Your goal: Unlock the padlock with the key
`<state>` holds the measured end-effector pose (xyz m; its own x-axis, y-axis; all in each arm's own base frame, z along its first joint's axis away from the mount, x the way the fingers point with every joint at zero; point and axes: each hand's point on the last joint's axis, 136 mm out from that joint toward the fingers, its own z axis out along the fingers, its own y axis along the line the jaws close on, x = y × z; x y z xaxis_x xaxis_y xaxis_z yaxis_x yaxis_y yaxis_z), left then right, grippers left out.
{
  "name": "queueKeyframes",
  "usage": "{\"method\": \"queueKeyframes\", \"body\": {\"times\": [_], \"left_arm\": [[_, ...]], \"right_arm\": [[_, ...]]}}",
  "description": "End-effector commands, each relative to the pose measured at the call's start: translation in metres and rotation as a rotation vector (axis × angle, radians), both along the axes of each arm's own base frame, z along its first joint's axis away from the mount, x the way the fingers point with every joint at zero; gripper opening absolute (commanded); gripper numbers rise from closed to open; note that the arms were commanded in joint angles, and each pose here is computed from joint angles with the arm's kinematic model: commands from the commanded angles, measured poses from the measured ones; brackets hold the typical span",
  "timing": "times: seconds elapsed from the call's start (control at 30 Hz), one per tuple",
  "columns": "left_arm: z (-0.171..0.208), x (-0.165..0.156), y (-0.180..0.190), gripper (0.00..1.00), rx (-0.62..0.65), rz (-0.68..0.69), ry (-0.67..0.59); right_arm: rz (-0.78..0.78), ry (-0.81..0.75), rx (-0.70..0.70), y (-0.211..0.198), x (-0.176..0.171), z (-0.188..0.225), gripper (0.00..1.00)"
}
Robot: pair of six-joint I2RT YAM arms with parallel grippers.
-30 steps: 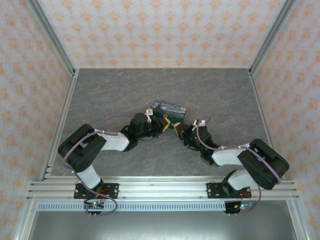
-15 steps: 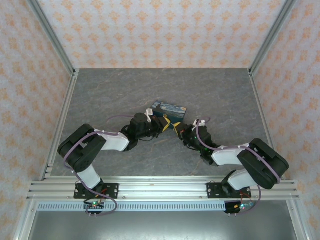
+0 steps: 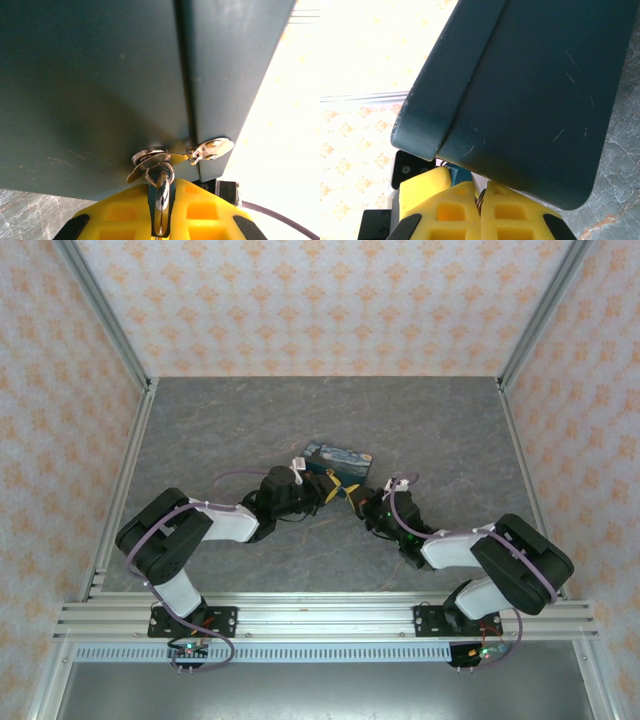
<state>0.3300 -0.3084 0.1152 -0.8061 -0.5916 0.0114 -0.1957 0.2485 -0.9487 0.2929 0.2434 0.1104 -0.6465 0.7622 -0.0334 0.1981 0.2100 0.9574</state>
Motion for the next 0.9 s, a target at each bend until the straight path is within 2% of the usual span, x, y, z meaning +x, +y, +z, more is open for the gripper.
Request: {"method": "queueKeyframes", "body": {"times": [0.0,0.57,0.77,0.87], "left_arm": [[0.030,0.000,-0.013,0.00,-0.051,-0.024,-0.068],[0.035,-0.005,-0.029,0.00,-0.066,-0.061,-0.076],[0.036,-0.007,-0.028,0.00,-0.062,-0.064,-0.078],[0.035,-0.008,-0.028,0.00,-0.061,-0.065,-0.076]], "right_arm": [[-0.007,-0.028,0.026,0.004,0.009,0.013,0.00],[0.005,-0.020,0.055,0.012,0.016,0.019,0.00],[0.007,-0.013,0.009,0.012,0.017,0.014,0.00],[0.007,-0.007,-0.068,0.008,0.017,0.009,0.00]]}}
